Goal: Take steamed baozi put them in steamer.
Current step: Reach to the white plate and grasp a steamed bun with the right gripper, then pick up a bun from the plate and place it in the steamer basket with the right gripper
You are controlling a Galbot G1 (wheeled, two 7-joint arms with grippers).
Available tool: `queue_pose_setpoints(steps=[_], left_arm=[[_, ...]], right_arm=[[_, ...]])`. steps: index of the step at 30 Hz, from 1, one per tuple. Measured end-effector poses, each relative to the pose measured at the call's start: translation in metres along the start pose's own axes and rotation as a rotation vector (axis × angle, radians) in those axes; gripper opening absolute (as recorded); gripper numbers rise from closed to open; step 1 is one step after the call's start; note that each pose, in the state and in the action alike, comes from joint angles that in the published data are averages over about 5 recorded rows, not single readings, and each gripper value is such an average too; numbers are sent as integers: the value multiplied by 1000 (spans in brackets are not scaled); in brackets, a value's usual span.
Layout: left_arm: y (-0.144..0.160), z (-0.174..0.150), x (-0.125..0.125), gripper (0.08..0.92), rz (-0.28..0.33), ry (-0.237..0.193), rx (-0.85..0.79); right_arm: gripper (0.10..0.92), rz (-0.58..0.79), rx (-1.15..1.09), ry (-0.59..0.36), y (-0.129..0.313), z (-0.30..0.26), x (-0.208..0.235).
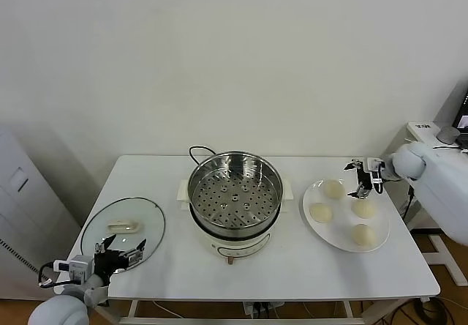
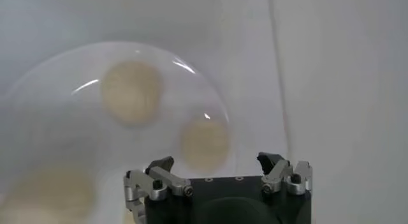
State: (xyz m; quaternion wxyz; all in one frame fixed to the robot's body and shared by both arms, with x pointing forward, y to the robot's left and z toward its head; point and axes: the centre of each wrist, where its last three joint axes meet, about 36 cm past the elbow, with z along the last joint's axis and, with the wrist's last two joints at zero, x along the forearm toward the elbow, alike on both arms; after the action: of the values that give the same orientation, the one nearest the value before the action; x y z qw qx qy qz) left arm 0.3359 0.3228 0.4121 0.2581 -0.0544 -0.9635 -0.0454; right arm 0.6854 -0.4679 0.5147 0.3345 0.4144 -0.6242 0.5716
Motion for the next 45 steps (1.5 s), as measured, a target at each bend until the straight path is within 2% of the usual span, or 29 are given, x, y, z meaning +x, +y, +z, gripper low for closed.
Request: queue_pose_setpoints(steps=[10, 24, 38, 45], left_arm=[[-2, 0, -1, 823, 7, 0, -1], [-6, 2, -2, 823, 20, 5, -2], [-10, 1, -1, 823, 32, 2, -5], [-12, 0, 1, 823, 36, -3, -5]], right_arm=[[823, -38, 38, 44, -12, -12, -28], [814, -40, 52, 77, -7, -28, -63], [613, -31, 32, 89, 0, -31, -78], [548, -26, 37, 85, 0, -33, -79]])
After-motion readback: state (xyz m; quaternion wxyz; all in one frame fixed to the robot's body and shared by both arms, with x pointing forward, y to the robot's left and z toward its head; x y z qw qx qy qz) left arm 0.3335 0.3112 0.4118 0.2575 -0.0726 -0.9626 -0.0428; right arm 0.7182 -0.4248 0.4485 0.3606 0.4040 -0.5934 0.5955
